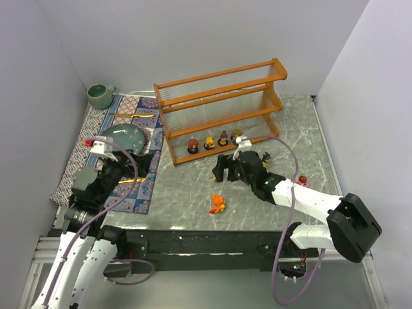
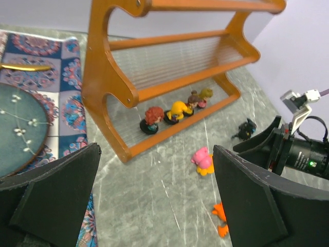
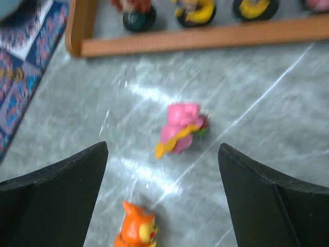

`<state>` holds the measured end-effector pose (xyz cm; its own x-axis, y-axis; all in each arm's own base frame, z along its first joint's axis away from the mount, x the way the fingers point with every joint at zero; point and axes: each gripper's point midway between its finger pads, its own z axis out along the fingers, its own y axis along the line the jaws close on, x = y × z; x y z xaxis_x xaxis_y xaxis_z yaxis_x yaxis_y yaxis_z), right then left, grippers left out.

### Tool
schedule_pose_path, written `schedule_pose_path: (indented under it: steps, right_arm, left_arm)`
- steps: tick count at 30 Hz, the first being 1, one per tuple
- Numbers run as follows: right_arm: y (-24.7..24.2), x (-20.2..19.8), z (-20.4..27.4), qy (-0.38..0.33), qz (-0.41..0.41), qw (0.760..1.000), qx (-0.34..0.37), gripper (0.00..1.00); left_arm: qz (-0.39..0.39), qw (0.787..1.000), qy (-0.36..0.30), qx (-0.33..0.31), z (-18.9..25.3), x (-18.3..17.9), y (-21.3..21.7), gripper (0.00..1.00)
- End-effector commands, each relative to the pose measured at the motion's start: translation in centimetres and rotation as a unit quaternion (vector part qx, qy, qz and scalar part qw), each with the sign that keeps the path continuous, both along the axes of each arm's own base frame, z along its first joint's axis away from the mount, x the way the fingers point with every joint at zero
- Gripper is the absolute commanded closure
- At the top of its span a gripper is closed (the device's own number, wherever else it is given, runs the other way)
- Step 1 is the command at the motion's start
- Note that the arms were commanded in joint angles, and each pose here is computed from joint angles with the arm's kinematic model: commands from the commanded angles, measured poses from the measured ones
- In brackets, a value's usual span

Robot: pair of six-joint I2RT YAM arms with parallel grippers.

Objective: Place and organize the plastic toys onto the shelf

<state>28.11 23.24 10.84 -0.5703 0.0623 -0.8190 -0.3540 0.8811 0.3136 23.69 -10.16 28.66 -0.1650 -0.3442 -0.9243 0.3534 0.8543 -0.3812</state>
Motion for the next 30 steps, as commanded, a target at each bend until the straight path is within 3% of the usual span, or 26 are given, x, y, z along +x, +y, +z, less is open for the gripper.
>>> schedule_pose_path:
  steps: [1,16,30]
  right_arm:
    - [0.4,-2.2,-0.7,0.014,0.016,1.0,0.019,0.06]
    - [0.5,-2.3,-0.9,0.019,0.019,0.999,0.03,0.07]
    - [1.2,-2.9,-1.1,0.017,0.05,0.998,0.034,0.08]
  left_arm:
    - [-0.043,0.999,-0.001,0.006,0.6,0.2,-1.4,0.03]
    - [-0.073,0.997,0.039,0.014,-1.0,0.9,-2.5,0.03]
    - [-0.154,0.986,0.067,0.006,-2.0,-0.4,-6.6,0.03]
